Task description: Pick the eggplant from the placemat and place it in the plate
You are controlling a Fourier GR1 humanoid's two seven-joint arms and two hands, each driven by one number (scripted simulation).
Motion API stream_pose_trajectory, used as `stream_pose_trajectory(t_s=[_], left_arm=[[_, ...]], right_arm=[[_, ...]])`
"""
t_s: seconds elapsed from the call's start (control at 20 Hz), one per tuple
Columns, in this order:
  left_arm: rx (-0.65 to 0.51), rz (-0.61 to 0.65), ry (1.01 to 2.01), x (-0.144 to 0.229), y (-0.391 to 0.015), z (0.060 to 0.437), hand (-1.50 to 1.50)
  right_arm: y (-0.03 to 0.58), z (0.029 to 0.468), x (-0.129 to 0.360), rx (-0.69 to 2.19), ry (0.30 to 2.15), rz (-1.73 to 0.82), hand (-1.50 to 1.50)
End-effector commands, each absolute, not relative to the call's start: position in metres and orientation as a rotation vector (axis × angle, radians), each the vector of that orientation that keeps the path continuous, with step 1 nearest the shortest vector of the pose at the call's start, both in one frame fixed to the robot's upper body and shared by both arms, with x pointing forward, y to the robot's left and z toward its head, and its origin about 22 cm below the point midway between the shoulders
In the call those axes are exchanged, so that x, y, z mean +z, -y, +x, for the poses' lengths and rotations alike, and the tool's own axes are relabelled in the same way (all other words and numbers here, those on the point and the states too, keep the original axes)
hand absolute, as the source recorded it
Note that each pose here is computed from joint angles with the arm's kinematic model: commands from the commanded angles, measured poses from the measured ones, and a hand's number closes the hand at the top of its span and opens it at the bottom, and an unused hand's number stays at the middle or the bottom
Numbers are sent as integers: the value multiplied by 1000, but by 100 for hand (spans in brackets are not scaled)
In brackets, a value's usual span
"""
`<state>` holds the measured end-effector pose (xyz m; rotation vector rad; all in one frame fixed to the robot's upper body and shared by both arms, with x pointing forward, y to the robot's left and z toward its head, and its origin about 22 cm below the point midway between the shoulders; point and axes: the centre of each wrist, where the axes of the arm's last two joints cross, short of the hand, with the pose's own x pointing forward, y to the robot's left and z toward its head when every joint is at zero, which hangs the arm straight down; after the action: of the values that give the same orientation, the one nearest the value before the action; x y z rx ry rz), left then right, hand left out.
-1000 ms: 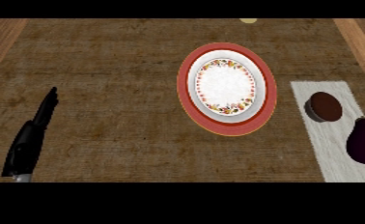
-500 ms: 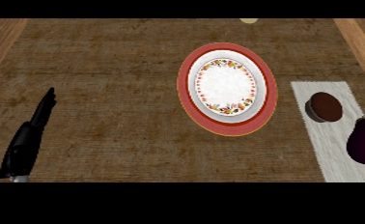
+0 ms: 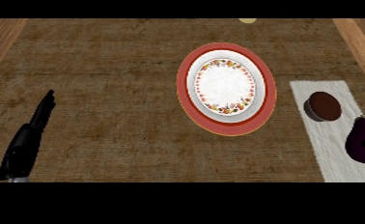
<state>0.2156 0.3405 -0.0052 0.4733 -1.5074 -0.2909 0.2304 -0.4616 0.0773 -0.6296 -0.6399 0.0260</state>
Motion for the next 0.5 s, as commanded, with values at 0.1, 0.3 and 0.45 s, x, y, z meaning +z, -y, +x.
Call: stream_pose_trajectory(t_s=[0.1, 0.3, 0.45], left_arm=[[-284, 461, 1512, -12, -335, 215, 0], [-303, 483, 1520, -2, -321, 195, 0], [-282, 474, 1521, -8, -329, 204, 0]], right_arm=[[478, 228, 57, 61, 617, -574, -150], [473, 227, 54, 47, 602, -591, -150], [459, 227, 17, 46, 604, -577, -150]])
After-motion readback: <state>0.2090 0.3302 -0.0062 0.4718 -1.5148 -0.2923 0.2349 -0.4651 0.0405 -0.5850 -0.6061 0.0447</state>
